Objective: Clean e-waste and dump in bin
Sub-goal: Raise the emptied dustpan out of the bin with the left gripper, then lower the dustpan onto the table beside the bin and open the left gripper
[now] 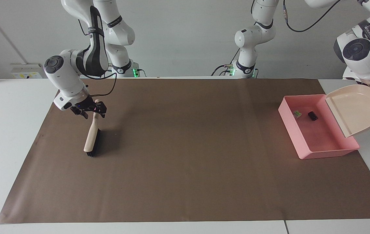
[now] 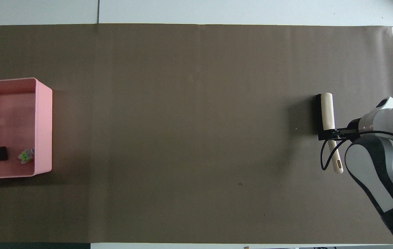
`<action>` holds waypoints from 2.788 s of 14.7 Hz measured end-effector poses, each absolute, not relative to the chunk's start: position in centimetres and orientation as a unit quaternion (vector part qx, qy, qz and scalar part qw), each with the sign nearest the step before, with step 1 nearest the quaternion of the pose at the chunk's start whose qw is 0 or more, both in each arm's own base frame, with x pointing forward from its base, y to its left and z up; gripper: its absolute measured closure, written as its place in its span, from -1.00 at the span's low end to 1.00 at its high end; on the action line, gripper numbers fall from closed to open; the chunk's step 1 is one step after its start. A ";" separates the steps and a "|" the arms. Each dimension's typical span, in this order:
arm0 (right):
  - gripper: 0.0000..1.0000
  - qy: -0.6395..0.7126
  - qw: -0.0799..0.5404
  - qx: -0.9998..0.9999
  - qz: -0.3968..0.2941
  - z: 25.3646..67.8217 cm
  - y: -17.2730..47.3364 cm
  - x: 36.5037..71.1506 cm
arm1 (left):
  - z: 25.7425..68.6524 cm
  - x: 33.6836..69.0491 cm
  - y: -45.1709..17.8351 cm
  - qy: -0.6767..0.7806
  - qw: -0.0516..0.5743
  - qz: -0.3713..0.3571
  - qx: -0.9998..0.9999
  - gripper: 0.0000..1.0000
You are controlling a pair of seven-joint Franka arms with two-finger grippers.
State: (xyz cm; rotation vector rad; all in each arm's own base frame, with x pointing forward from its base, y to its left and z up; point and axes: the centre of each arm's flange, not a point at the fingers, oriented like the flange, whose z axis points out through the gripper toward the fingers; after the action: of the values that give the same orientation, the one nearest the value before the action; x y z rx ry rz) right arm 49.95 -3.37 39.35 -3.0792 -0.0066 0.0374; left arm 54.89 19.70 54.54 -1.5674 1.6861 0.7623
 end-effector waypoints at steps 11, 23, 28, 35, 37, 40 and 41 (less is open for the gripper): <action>-0.98 -0.003 -0.019 -0.999 -0.051 58.3 0.9 54.9 | 55.3 55.5 12.8 0.697 0.202 0.151 -0.671 0.34; -0.98 0.121 -0.027 -0.992 0.016 61.1 -2.9 54.6 | 43.9 52.4 -9.7 0.732 0.116 0.131 -0.658 0.34; -0.98 0.115 -0.025 -0.993 0.011 61.6 -2.1 54.2 | 38.3 52.4 -14.7 0.747 0.113 0.120 -0.644 0.34; -0.98 0.116 -0.026 -0.993 0.020 61.7 -2.3 53.7 | 35.4 51.6 -14.5 0.753 0.107 0.114 -0.639 0.34; -0.98 0.116 -0.026 -0.993 0.026 61.7 -2.2 53.5 | 35.3 51.5 -14.5 0.753 0.107 0.112 -0.639 0.34; -0.98 0.116 -0.026 -0.993 0.024 61.8 -2.1 53.5 | 34.6 51.2 -14.4 0.754 0.108 0.102 -0.640 0.34; -0.98 0.116 -0.026 -0.993 0.021 61.8 -2.1 53.6 | 34.5 51.0 -14.4 0.753 0.109 0.100 -0.641 0.34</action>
State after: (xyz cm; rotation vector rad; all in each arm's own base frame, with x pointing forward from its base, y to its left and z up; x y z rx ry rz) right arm 53.58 -2.10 61.83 -3.1715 0.3699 0.0679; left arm 51.05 -14.40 34.48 -1.8845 2.2162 0.2933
